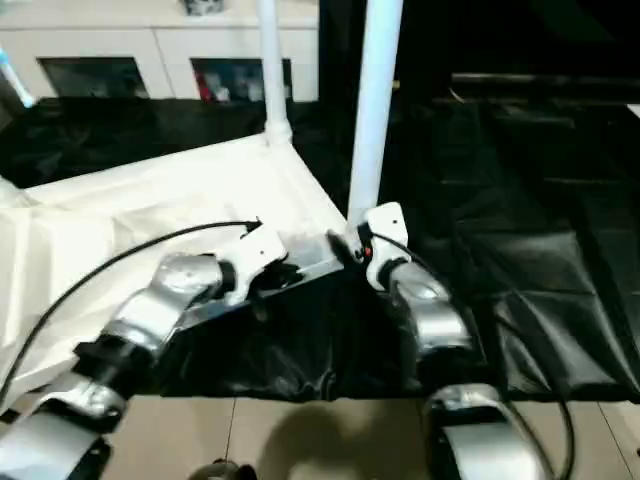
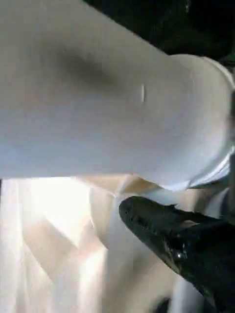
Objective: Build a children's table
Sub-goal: Rotate leg to tighten
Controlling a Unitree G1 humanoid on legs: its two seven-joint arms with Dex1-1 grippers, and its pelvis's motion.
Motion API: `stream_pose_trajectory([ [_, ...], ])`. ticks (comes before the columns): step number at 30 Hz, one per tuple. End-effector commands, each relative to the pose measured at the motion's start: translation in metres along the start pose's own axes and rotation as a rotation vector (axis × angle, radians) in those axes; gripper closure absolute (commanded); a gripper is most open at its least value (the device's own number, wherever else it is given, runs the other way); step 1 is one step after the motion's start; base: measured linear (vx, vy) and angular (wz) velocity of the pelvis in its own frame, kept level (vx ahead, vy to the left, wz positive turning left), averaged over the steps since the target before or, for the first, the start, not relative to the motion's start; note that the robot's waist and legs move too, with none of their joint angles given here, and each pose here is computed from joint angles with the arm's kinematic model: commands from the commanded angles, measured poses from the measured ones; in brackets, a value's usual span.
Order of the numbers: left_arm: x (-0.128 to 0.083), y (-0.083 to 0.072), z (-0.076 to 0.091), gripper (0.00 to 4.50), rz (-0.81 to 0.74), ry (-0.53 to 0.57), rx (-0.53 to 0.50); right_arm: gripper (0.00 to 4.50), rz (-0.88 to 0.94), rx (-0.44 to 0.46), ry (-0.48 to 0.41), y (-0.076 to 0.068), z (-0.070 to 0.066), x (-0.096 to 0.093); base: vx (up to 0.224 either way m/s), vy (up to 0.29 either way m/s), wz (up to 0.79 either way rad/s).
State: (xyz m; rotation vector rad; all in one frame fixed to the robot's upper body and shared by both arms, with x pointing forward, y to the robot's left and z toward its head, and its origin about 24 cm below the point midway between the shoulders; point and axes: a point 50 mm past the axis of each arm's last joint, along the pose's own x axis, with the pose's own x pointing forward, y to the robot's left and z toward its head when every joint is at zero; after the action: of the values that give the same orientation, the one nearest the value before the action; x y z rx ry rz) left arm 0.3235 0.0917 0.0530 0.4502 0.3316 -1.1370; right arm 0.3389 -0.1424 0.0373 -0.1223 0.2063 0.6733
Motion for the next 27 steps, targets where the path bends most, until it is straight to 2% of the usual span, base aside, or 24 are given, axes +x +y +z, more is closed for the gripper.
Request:
stream_pose_trajectory([
  [1,0.000,-0.008,0.008,4.50,-0.095,-0.043,0.042,0.67,0.199,-0.026,0.008,0.018,0.000,0.003,0.000,0.000,0.00],
  [2,0.000,-0.008,0.008,4.50,-0.095,-0.043,0.042,0.67,0.199,-0.026,0.008,0.018,0.000,0.003,0.000,0.000,0.00],
  [4,-0.009,-0.008,0.003,4.50,-0.153,-0.034,0.048,0.67,0.374,-0.047,0.026,0.020,0.001,-0.008,0.000,0.000,0.00],
  [10,-0.025,-0.006,-0.006,4.50,-0.253,0.016,0.073,0.67,0.632,-0.086,0.071,0.021,0.006,-0.023,0.000,0.000,0.00],
  [14,-0.033,-0.001,-0.009,4.50,-0.281,0.055,0.095,1.03,0.741,-0.134,0.137,0.023,0.005,-0.026,0.000,0.000,0.00],
  [17,-0.034,0.002,-0.010,4.50,-0.287,0.062,0.095,1.23,0.781,-0.159,0.167,0.025,0.003,-0.028,0.000,0.000,0.00],
  [22,-0.035,0.005,-0.009,4.50,-0.295,0.058,0.082,1.61,0.794,-0.139,0.145,0.030,0.004,-0.026,0.000,0.000,0.00],
  [27,-0.027,0.007,-0.006,4.50,-0.227,0.030,0.039,1.76,0.640,-0.061,0.094,0.029,-0.001,-0.021,0.000,0.000,0.00],
])
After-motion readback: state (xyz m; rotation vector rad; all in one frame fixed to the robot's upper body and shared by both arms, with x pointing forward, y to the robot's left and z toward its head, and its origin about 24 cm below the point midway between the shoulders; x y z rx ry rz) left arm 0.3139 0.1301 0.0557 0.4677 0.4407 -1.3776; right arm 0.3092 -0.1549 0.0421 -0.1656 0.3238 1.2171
